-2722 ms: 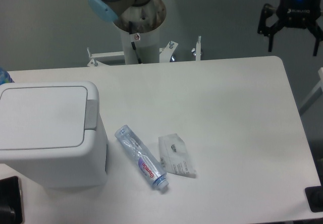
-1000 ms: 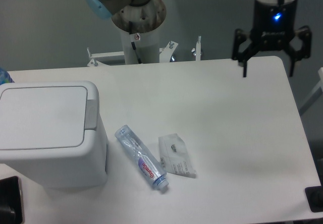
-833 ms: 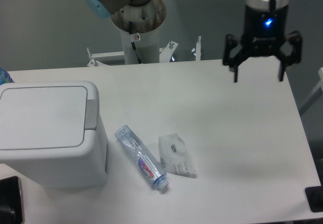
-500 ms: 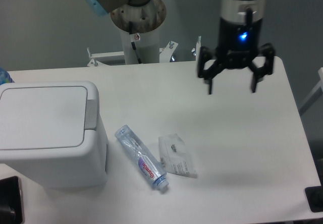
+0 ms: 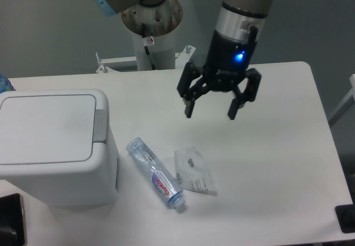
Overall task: Open the trash can
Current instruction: 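Move the open gripper across the table toward the white trash can lid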
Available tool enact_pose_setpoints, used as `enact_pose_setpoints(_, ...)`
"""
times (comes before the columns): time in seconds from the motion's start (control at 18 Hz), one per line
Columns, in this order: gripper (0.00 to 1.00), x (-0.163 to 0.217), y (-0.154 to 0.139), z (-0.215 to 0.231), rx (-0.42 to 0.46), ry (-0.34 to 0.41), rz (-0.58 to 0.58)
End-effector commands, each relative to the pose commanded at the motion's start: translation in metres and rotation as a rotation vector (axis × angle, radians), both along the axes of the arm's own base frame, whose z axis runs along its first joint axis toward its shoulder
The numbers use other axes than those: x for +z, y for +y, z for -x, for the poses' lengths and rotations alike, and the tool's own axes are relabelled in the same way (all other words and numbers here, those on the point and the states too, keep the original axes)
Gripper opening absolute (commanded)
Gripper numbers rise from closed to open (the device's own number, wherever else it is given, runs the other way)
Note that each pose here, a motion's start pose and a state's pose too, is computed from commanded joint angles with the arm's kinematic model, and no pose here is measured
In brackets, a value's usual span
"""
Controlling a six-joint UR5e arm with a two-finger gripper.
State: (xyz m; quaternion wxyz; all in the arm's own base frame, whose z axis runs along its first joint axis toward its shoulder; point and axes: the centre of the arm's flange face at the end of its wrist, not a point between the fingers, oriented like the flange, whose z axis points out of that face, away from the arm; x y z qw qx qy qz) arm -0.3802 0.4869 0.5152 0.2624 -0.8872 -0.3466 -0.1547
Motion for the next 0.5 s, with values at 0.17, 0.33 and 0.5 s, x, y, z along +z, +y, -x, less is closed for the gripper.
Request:
enact_pose_setpoints(0.17, 1.00, -0.005, 0.008, -0.009, -0.025, 0.022, -0.016)
enact_pose_setpoints(0.33, 1.00, -0.005, 0.020, -0.026, -0.056, 0.037, -0.022)
enact_pose_setpoints(0.5, 1.00, -0.002, 0.024, -0.039, -0.069, 0.048, -0.015)
